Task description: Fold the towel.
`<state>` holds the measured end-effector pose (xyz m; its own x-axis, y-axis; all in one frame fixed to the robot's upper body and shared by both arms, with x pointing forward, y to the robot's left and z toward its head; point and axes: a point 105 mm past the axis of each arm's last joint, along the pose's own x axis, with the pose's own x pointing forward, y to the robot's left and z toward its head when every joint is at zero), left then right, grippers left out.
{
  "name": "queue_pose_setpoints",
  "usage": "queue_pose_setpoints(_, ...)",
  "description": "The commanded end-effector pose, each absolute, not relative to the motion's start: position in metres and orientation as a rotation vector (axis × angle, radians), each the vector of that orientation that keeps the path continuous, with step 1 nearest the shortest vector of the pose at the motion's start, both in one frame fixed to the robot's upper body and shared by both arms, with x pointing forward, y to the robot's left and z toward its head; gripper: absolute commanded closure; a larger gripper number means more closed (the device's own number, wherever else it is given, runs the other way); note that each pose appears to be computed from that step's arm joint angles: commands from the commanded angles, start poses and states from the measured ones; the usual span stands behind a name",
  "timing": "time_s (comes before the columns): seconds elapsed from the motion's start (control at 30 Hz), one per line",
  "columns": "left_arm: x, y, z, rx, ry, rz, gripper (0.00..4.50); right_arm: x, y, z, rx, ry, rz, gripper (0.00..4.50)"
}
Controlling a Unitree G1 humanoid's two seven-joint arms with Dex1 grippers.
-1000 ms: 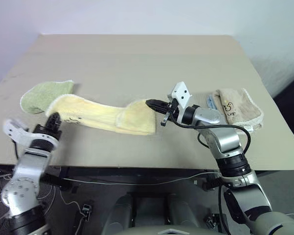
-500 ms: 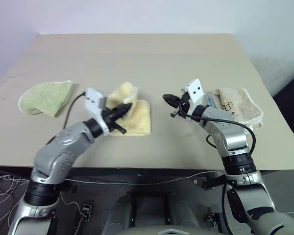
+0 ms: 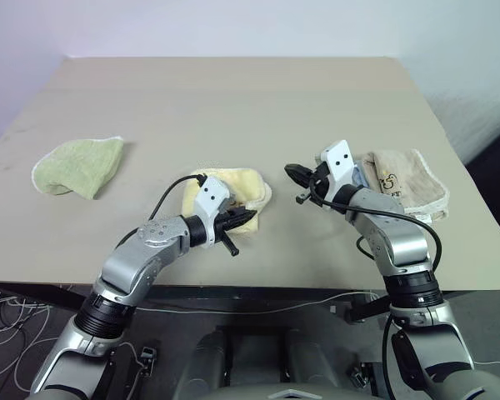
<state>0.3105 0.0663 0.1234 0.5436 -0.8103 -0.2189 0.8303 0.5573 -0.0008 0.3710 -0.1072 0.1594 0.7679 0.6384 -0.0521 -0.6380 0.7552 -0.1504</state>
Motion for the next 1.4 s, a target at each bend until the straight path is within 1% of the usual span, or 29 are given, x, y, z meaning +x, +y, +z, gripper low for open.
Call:
queue_pose_setpoints(0.03,0.306,0.064,0.132,0.084,0.180,-1.001,3.83,0.368,-0.109,0.175,-0.176,-0.063,0.691,4.50)
queue_pose_setpoints(0.07,0.305,0.064,0.133,0.070,0.182,-1.005,3.56,0.367,-0.109,0.175,-0.178,-0.063,0.693,4.50)
queue_pose_setpoints(0.17,0.304,0.068,0.137,0.041,0.181,-1.004,2.52,0.367,-0.108,0.175,-0.180,-0.062,0.698,4.50)
queue_pose_setpoints(0.27,0.303,0.080,0.142,0.009,0.187,-0.986,1.61,0.368,-0.109,0.175,-0.181,-0.061,0.698,4.50)
queue_pose_setpoints(0.3,0.302,0.084,0.146,-0.013,0.178,-0.981,1.24,0.368,-0.109,0.176,-0.181,-0.061,0.698,4.50)
queue_pose_setpoints(0.33,0.302,0.090,0.151,-0.037,0.159,-0.976,0.96,0.368,-0.109,0.176,-0.181,-0.061,0.702,4.50)
queue_pose_setpoints(0.53,0.310,0.129,0.184,-0.100,0.015,-0.860,0.96,0.364,-0.100,0.184,-0.166,-0.083,0.754,4.50)
queue_pose_setpoints(0.63,0.315,0.136,0.192,-0.082,-0.024,-0.834,1.57,0.363,-0.092,0.189,-0.168,-0.097,0.789,4.50)
queue_pose_setpoints(0.7,0.320,0.138,0.195,-0.042,-0.043,-0.820,2.20,0.362,-0.084,0.192,-0.163,-0.108,0.823,4.50)
queue_pose_setpoints(0.77,0.328,0.140,0.188,0.017,-0.028,-0.798,2.83,0.360,-0.070,0.193,-0.148,-0.112,0.867,4.50)
queue_pose_setpoints(0.8,0.332,0.139,0.181,0.055,-0.012,-0.795,3.26,0.359,-0.062,0.192,-0.140,-0.109,0.890,4.50)
queue_pose_setpoints(0.83,0.337,0.138,0.173,0.086,0.006,-0.794,3.54,0.358,-0.053,0.188,-0.128,-0.099,0.912,4.50)
queue_pose_setpoints(0.9,0.344,0.137,0.158,0.127,0.040,-0.791,4.21,0.359,-0.042,0.175,-0.106,-0.056,0.932,4.50)
queue_pose_setpoints(0.93,0.347,0.135,0.151,0.149,0.058,-0.793,4.44,0.359,-0.037,0.165,-0.107,-0.030,0.938,4.50)
queue_pose_setpoints(1.03,0.350,0.132,0.131,0.178,0.114,-0.815,4.44,0.359,-0.028,0.138,-0.102,0.048,0.958,4.50)
queue_pose_setpoints(1.1,0.351,0.132,0.113,0.219,0.171,-0.822,4.44,0.358,-0.023,0.115,-0.114,0.122,0.966,4.50)
queue_pose_setpoints(1.17,0.349,0.135,0.096,0.260,0.222,-0.819,4.44,0.359,-0.026,0.091,-0.145,0.198,0.943,4.50)
queue_pose_setpoints(1.2,0.348,0.136,0.091,0.266,0.233,-0.819,4.44,0.359,-0.027,0.084,-0.153,0.219,0.935,4.50)
queue_pose_setpoints(1.3,0.346,0.138,0.087,0.266,0.238,-0.821,4.44,0.359,-0.032,0.076,-0.165,0.236,0.925,4.50)
queue_pose_setpoints(1.4,0.347,0.141,0.101,0.198,0.181,-0.799,4.44,0.358,-0.034,0.089,-0.154,0.178,0.929,4.50)
